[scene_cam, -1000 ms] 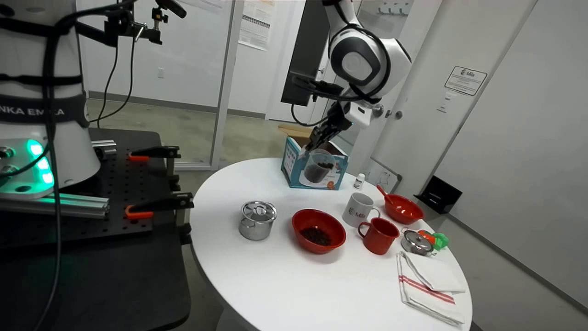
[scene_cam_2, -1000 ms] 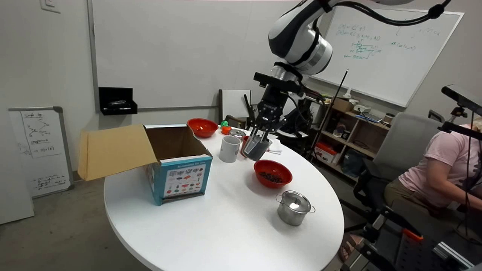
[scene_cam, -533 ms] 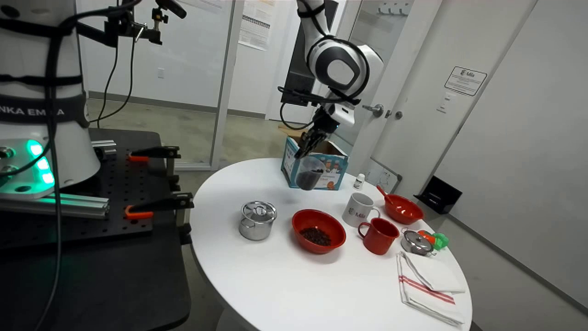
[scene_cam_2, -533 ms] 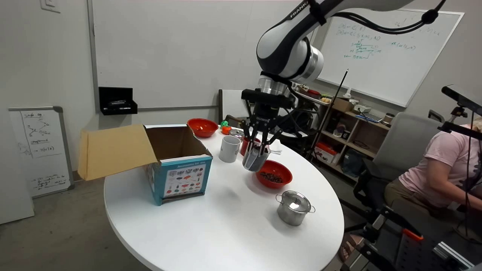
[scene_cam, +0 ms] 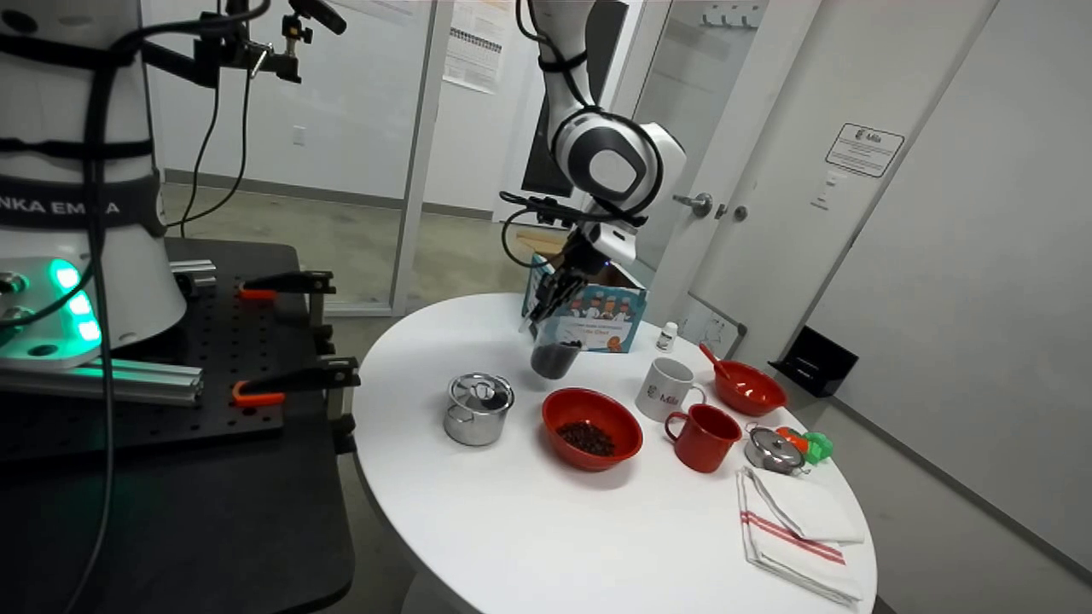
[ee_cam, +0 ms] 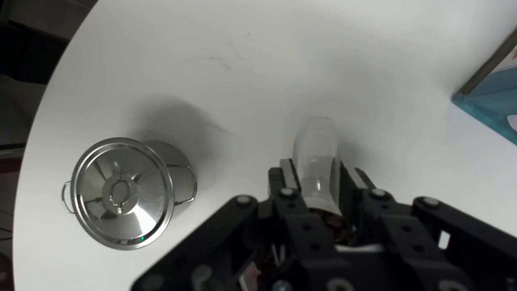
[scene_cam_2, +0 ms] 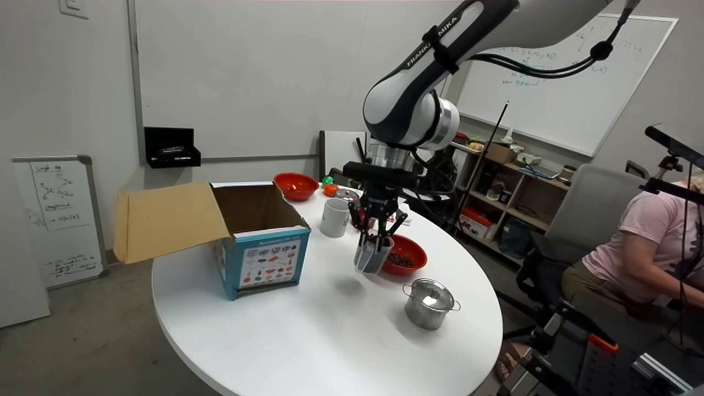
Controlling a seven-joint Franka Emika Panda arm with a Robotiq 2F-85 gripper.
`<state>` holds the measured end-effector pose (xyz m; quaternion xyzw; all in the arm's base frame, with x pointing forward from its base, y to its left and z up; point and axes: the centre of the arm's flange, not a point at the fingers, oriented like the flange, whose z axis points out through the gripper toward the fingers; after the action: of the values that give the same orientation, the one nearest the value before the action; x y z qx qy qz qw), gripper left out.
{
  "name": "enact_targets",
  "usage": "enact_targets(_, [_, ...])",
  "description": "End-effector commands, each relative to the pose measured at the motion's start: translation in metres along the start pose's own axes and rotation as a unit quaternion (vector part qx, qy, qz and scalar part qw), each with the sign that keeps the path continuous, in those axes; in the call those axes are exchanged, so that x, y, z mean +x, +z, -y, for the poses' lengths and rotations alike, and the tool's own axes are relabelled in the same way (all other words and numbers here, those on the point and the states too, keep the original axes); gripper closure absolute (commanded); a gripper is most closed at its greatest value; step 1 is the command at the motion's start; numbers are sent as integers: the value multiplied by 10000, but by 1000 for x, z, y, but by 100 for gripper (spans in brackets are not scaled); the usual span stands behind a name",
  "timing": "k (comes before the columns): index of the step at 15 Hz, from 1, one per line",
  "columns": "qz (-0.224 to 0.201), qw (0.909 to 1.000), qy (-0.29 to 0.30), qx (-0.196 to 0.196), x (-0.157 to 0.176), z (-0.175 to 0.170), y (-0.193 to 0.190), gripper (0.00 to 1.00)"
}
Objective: Pour some contents of the jug into the bowl
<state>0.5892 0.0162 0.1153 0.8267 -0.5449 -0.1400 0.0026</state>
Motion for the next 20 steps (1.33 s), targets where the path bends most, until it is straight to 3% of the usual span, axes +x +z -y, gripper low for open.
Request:
enact_targets(1, [-118,9997,189,67,12,14,17,92])
enact_targets(11, [-134,9986,502,95,43,29,51,92])
enact_targets(12, [-124,9984,535,110,43,30,50,61])
enact_targets(13, [-108,9983,557,141,44,30,47,46])
enact_targets(19, [198,9969,628,431,43,19,17,3])
enact_targets(20, [281,9962,646,518,41,14,7,0])
